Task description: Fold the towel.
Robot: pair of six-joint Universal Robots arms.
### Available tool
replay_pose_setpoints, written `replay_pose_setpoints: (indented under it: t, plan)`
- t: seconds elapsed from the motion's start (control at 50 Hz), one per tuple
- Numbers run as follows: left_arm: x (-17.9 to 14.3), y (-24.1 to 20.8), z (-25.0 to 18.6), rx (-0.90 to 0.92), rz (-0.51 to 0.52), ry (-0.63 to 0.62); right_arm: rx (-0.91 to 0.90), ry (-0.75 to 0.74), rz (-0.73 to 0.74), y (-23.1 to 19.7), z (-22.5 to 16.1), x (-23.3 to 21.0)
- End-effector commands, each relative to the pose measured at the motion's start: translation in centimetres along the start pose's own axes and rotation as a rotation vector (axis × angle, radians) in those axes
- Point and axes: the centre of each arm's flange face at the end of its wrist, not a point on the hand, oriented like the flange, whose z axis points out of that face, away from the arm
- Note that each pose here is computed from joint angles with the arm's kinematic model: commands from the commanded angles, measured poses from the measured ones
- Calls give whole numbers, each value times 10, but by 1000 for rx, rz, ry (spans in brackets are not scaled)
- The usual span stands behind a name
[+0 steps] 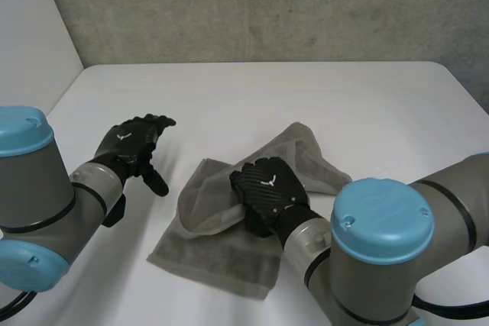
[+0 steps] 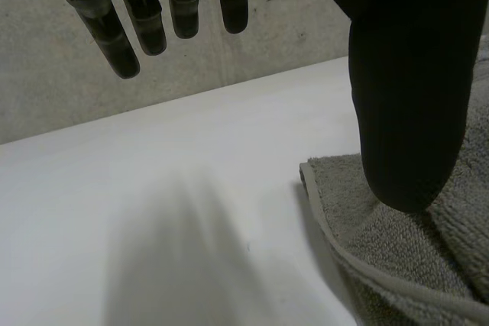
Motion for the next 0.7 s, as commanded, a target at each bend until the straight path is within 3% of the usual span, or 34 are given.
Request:
replay_pose_setpoints:
  t: [0.02, 0.52, 0.62, 0.7]
  plan:
    - [0, 3, -1, -11, -1, 0, -26, 5, -21, 9, 2, 4]
    - [1, 9, -4, -30, -2, 2, -62, 38, -143, 17, 8, 20]
    - [2, 9, -4, -30, -1, 7, -45, 113, -182, 6, 9, 47]
    - [3, 8, -4, -24, 1, 11, 15, 223, -230, -27, -6, 83]
